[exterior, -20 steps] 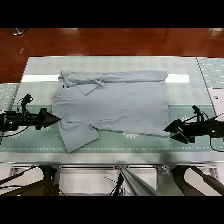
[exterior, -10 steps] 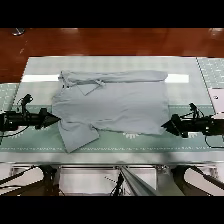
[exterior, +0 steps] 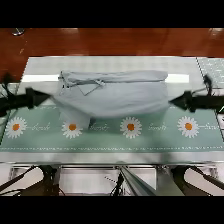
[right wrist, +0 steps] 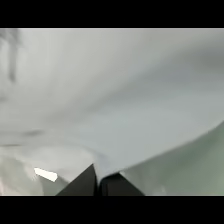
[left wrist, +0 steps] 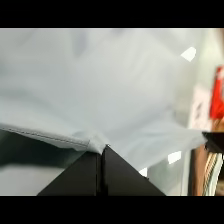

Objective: Fold the shirts.

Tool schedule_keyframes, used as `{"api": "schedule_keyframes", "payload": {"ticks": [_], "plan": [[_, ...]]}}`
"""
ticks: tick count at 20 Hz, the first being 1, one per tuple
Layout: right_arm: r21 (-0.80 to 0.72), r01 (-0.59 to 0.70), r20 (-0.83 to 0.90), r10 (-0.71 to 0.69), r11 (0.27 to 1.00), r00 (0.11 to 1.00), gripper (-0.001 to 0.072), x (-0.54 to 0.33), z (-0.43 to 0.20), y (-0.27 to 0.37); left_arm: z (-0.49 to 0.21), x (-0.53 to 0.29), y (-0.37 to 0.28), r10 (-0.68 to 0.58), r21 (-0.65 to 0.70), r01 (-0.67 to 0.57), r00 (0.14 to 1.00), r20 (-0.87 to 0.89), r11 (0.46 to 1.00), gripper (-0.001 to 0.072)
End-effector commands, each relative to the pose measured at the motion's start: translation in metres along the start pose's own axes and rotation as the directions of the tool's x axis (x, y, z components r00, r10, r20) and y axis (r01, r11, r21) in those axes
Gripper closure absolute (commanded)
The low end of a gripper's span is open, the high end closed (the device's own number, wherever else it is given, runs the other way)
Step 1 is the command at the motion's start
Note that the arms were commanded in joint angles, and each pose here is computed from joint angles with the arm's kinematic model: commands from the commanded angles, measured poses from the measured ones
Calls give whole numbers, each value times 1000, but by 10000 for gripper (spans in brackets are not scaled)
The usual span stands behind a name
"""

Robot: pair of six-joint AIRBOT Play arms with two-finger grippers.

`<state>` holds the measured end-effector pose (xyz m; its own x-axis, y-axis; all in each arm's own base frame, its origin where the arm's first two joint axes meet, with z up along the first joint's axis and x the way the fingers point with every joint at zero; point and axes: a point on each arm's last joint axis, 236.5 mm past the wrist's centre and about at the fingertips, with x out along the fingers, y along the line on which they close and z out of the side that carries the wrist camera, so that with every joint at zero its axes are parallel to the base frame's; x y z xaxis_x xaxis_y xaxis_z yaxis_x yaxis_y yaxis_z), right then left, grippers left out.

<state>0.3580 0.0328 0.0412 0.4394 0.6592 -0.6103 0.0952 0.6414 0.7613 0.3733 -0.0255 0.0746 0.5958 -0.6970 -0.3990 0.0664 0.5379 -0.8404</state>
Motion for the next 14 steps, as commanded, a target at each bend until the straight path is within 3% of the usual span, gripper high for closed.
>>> {"api": "schedule_keyframes", "payload": {"ticks": [1, 3, 6, 9, 11, 14], "plan": [[-281, 23, 258, 52, 959, 965, 691, -95, 97, 120, 110, -72, -162, -245, 326, 125, 901, 357, 937, 689], [-439, 107, 410, 93, 892, 907, 691, -164, 118, 201, 132, -128, -252, -297, 517, 7, 825, 480, 856, 690], [-577, 286, 613, 174, 765, 770, 690, -255, 95, 298, 113, -186, -342, -324, 678, -216, 751, 575, 703, 689], [-573, 447, 746, 211, 687, 631, 691, -316, 39, 349, 77, -234, -381, -282, 646, -394, 665, 691, 653, 689], [-534, 516, 785, 167, 670, 596, 691, -333, -1, 351, 42, -258, -393, -220, 577, -535, 586, 780, 617, 689], [-425, 618, 862, 87, 661, 499, 691, -361, -38, 342, -18, -296, -415, -195, 456, -747, 415, 888, 484, 689]]}}
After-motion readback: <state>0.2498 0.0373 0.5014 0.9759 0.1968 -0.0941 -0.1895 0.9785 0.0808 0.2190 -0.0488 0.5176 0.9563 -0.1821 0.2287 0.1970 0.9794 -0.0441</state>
